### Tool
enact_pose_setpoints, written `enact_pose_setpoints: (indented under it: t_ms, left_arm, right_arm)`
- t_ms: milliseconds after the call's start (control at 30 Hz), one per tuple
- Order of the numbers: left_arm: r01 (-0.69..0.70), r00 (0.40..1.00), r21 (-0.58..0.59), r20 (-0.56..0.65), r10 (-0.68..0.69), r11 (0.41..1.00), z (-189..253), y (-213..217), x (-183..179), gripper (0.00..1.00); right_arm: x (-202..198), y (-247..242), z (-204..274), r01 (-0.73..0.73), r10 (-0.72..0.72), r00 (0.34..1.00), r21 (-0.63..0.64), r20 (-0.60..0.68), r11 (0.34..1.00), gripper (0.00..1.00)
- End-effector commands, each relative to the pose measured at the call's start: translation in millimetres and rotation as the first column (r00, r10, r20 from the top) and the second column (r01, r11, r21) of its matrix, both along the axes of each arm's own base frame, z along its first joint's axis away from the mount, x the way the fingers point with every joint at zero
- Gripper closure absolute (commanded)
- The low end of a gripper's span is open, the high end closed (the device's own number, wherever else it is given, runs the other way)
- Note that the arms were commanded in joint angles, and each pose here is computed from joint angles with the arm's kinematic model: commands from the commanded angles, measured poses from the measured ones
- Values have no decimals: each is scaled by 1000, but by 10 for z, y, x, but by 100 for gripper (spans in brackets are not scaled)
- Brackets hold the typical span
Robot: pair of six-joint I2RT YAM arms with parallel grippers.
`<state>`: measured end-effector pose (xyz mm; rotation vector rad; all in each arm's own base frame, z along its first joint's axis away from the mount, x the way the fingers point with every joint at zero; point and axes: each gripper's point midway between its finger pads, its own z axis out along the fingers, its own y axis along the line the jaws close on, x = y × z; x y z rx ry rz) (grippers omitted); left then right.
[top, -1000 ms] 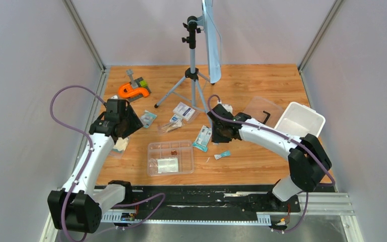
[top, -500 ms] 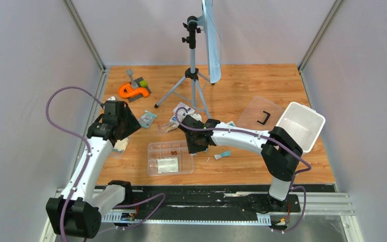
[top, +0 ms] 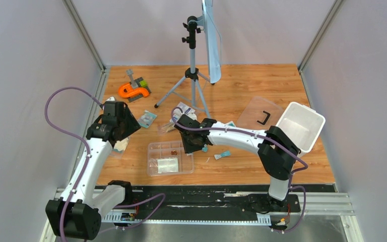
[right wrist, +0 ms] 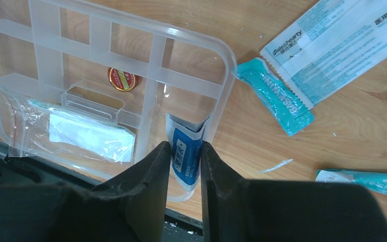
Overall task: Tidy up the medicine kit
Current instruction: Place the medical item at the medicine box compartment.
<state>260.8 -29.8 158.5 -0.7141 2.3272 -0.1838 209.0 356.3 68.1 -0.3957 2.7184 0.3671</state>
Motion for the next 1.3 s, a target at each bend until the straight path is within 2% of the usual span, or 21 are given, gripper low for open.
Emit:
enact_pose_setpoints:
  t_ms: [0,133,333,533,633,833,1267]
  left_arm:
    - [-6,999,13,41,6,1000,123,23,17,37]
    - [-7,999,13,38,7,1000,116,23,16,37]
    - [-7,999,14,33,6,1000,97,21,18,37]
    - [-7,999,16,32,6,1000,90,26,19,37]
    - [-7,1000,18,28,7,1000,80,27,16,37]
    - [-6,1000,18,28,5,1000,74,27,15,37]
    - [1,1000,16,30,-1,1000,73,19,19,37]
  right_arm:
    - [-9,171,80,-48,48,999,37,11,998,73]
    - [-67,203,39,-66,66,998,36,-4,997,67]
    - [-114,234,16,-84,84,996,38,-15,996,48]
    - [-91,225,33,-76,76,997,35,-3,997,46]
    - [-66,199,53,-64,63,998,29,15,998,49]
    - [-34,116,49,-35,35,999,12,36,999,69]
    - [-79,101,-231,-44,44,999,-40,-14,998,81]
